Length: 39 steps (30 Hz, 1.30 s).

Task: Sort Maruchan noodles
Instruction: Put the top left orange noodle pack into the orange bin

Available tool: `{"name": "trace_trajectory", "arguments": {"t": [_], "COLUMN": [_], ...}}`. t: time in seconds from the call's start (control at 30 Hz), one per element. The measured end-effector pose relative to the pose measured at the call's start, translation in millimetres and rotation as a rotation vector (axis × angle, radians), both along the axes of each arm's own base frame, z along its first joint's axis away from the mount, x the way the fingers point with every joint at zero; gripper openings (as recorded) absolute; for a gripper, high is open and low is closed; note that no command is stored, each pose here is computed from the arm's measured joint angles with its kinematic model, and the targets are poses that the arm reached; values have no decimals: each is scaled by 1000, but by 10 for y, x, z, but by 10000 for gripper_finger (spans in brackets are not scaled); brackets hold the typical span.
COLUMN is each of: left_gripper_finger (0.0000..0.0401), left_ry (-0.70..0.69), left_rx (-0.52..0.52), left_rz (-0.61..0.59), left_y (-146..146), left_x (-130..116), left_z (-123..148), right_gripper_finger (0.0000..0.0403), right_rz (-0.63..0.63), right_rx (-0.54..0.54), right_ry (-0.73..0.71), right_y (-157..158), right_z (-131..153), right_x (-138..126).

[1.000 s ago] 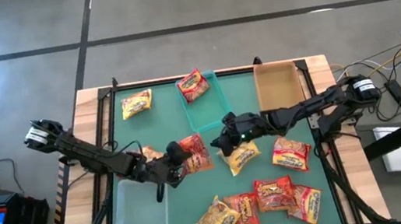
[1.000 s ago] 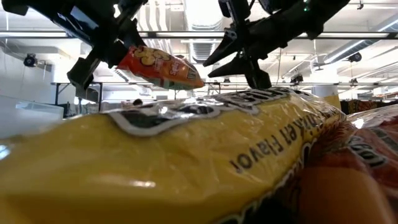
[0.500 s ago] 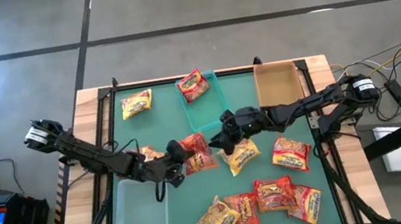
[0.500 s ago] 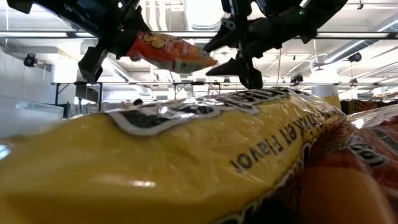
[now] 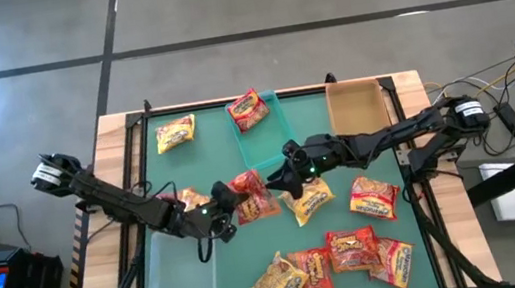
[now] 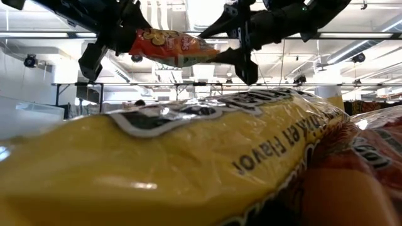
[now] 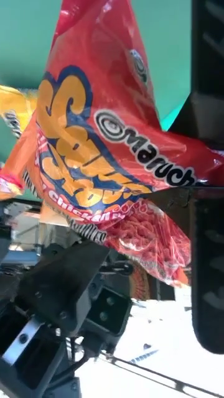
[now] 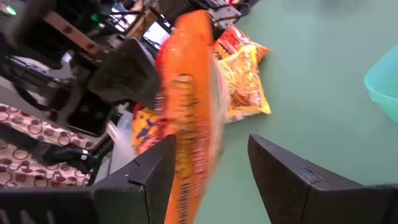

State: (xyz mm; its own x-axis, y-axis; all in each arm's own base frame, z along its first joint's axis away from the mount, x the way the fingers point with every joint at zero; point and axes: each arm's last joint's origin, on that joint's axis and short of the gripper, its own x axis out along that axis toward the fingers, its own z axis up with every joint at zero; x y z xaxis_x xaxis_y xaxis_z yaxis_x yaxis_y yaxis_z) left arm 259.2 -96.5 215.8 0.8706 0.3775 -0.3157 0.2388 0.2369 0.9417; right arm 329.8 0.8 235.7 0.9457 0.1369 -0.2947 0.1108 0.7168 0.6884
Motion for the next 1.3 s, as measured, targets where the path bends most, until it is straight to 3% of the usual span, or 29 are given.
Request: {"name": "trace_trajectory", "arguments": {"t": [0.67,1.03,1.3], "left_gripper_finger": [6,6,6], "left_ry": [-61,-144,-178], "left_rx": [-23,-31,-19], "left_rz": [-4,-10,2], "left_y": [-59,54,86], "left_x": [-1,87,222], "left_z": [51,146,55], "right_gripper_finger": [192,192,191], "right_rz": [48,76,75], "right_rx": [0,-34,-57], "right_ry": [-40,-98,-117], "right_y": [11,17,12], "right_z": [78,127,138], "right_x": [-21,-10,-8]}}
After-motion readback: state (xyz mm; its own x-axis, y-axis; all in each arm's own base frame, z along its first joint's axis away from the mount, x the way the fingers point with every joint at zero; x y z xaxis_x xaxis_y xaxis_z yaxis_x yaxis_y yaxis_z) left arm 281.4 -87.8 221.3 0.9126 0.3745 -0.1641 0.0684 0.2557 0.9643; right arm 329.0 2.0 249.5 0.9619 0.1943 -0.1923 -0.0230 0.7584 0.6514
